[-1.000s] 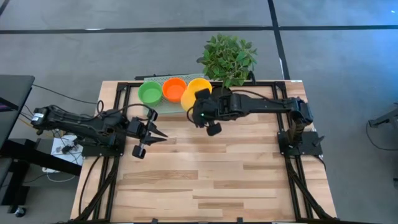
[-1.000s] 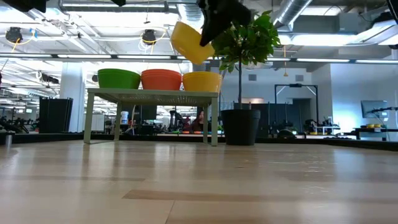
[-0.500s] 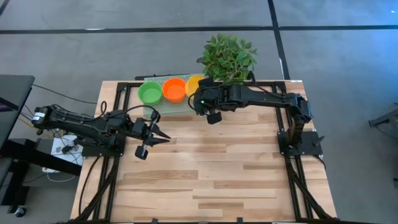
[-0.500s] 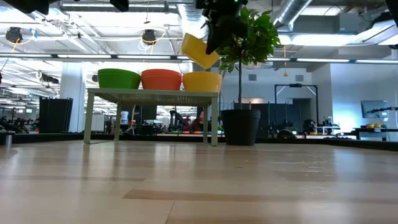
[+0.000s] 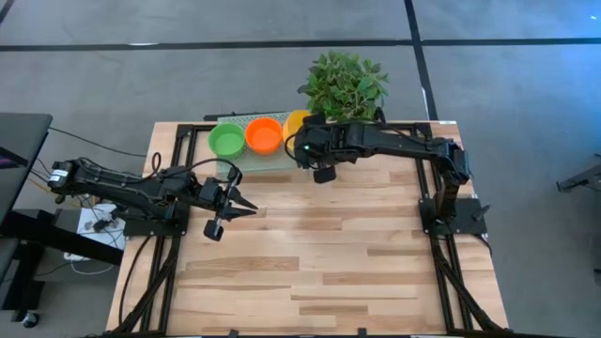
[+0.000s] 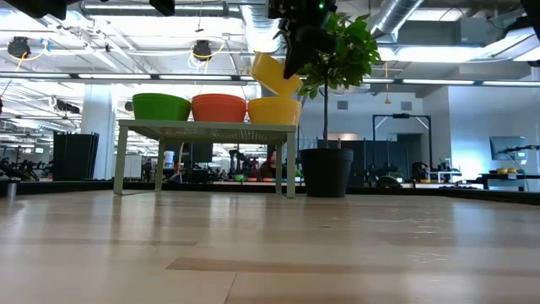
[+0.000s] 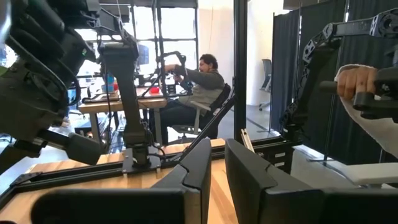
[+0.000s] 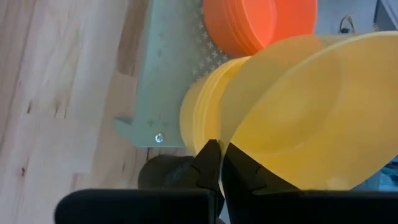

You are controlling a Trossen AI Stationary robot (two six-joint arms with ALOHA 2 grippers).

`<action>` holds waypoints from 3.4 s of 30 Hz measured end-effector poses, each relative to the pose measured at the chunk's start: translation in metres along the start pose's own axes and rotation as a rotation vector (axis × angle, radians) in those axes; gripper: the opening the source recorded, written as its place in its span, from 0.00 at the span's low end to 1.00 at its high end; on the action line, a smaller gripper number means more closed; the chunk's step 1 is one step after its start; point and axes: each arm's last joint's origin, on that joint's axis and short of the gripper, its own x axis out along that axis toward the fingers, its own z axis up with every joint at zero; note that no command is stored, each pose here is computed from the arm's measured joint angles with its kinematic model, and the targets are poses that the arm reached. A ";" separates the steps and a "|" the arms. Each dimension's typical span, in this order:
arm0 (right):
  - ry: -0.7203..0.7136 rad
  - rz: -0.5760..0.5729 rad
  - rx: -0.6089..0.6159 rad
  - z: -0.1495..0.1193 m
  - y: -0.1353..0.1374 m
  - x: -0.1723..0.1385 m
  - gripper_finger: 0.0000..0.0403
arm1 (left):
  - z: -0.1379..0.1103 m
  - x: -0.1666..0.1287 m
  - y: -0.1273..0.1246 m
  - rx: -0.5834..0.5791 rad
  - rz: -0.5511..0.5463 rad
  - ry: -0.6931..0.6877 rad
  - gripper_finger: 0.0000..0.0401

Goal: Pick & Place Mini bowls
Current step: Stack the yellow bowl on the yellow bowls on the shelf, then return to Home Position

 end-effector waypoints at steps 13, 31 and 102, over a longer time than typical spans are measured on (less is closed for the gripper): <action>0.043 0.031 0.014 -0.005 -0.005 0.020 0.01 | 0.000 0.000 0.000 0.001 0.000 -0.004 0.12; 0.115 -0.020 0.059 -0.005 -0.003 0.033 0.16 | 0.002 0.000 0.000 0.006 0.001 -0.018 0.12; -1.062 0.014 0.781 -0.265 0.214 -0.030 0.16 | -0.078 -0.113 0.009 -0.266 0.294 -0.143 0.12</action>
